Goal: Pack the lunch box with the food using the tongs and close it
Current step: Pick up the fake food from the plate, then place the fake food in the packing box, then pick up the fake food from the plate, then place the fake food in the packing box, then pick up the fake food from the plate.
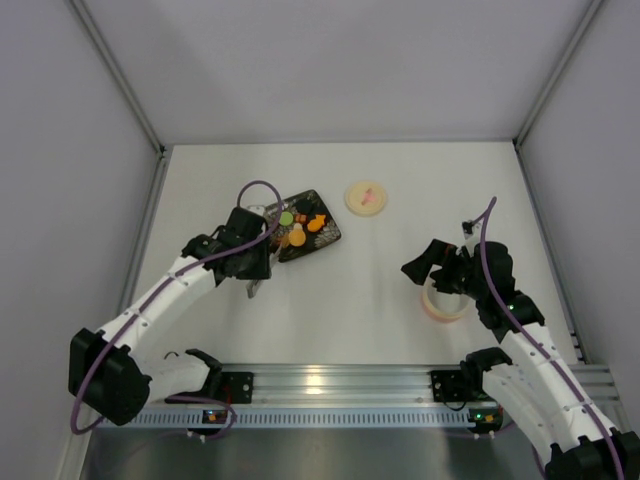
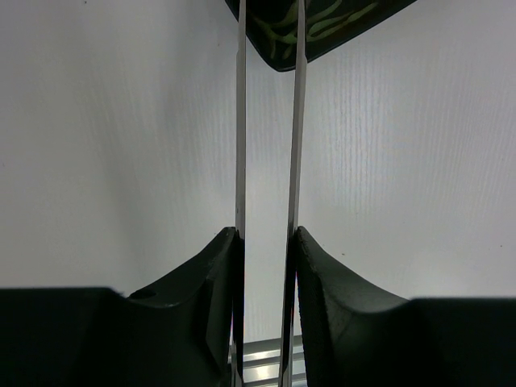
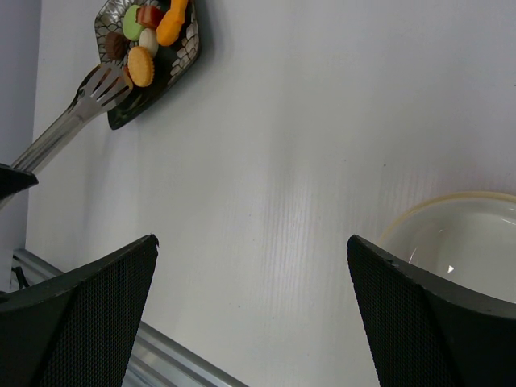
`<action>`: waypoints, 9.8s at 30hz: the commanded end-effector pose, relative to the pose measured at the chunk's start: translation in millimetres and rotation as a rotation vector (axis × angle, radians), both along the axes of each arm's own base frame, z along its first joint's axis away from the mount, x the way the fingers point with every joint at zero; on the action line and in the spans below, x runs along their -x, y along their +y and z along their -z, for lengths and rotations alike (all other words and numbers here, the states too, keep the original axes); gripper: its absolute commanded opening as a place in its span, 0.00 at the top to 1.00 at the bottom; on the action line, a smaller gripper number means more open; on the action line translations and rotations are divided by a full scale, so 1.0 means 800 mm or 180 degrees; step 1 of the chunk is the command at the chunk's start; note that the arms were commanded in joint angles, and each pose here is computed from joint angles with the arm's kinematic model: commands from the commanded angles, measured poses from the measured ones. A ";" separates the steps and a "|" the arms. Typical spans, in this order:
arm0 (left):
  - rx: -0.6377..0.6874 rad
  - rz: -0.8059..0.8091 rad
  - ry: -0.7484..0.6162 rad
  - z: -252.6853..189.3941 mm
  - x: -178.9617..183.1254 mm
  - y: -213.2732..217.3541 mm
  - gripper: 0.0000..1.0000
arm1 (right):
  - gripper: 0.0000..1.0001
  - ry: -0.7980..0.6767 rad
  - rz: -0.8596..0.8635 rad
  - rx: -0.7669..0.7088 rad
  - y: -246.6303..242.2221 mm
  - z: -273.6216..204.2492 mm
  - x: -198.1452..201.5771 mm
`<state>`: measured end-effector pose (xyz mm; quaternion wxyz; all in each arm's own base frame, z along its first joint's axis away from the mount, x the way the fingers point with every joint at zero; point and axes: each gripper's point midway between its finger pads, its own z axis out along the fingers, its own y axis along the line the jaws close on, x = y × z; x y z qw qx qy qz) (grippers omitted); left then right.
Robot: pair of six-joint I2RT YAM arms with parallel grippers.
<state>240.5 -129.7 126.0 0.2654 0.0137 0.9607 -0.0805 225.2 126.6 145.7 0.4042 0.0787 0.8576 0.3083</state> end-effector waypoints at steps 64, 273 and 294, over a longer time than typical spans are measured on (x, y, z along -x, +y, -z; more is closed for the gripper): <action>0.0691 0.2241 -0.0725 -0.121 0.136 -0.409 0.75 | 0.01 -0.0698 0.0929 0.0475 -0.086 -0.189 0.026; 0.0381 0.0698 -0.1049 -0.149 0.005 -0.233 0.53 | 0.00 -0.0616 0.1010 0.0599 -0.095 -0.176 0.026; -0.0331 -0.0608 -0.0725 -0.040 -0.089 -0.026 0.52 | 0.01 -0.0564 0.0934 0.0528 -0.087 -0.161 0.023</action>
